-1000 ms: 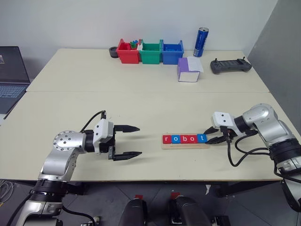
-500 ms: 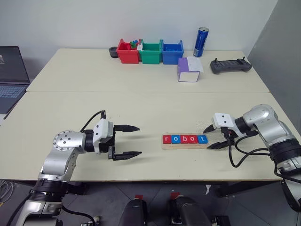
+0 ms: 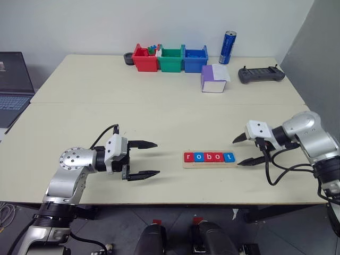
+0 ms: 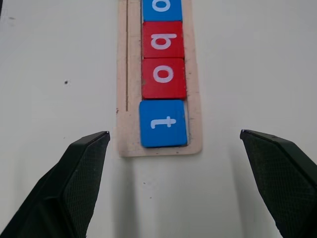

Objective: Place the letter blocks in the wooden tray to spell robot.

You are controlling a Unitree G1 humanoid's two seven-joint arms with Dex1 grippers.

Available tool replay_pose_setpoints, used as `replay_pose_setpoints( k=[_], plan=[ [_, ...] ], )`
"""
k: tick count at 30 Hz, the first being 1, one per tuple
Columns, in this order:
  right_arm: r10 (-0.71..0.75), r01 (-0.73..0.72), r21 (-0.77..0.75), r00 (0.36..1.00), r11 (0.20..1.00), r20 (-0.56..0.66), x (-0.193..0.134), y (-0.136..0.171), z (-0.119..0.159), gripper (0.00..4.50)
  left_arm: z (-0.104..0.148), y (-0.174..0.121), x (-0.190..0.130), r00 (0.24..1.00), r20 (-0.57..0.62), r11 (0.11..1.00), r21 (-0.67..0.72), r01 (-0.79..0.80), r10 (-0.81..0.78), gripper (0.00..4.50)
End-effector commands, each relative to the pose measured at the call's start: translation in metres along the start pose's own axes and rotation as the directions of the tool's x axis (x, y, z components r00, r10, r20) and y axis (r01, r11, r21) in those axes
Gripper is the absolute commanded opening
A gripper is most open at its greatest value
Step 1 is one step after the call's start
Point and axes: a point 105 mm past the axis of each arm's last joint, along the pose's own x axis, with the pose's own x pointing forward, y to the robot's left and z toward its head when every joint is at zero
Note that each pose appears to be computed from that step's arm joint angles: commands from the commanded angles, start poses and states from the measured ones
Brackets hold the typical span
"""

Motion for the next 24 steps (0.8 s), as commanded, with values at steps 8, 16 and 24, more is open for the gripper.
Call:
replay_pose_setpoints(
  k=[8,16,24],
  plan=[
    [0.016,-0.02,0.036,0.994,0.999,0.113,-0.004,0.021,0.019,1.62,0.006,0.003,-0.006,1.0,-0.002,0.999,0.028,-0.021,0.021,4.5],
    [-0.024,0.019,0.06,0.997,0.998,0.079,0.011,0.012,0.008,0.03,0.007,0.005,-0.003,1.0,-0.001,0.999,0.035,-0.015,0.015,4.5],
    [-0.019,0.014,0.064,0.996,0.998,0.082,0.016,0.008,0.005,0.03,0.006,0.004,-0.003,1.0,-0.004,0.999,0.033,-0.015,0.015,4.5]
  ],
)
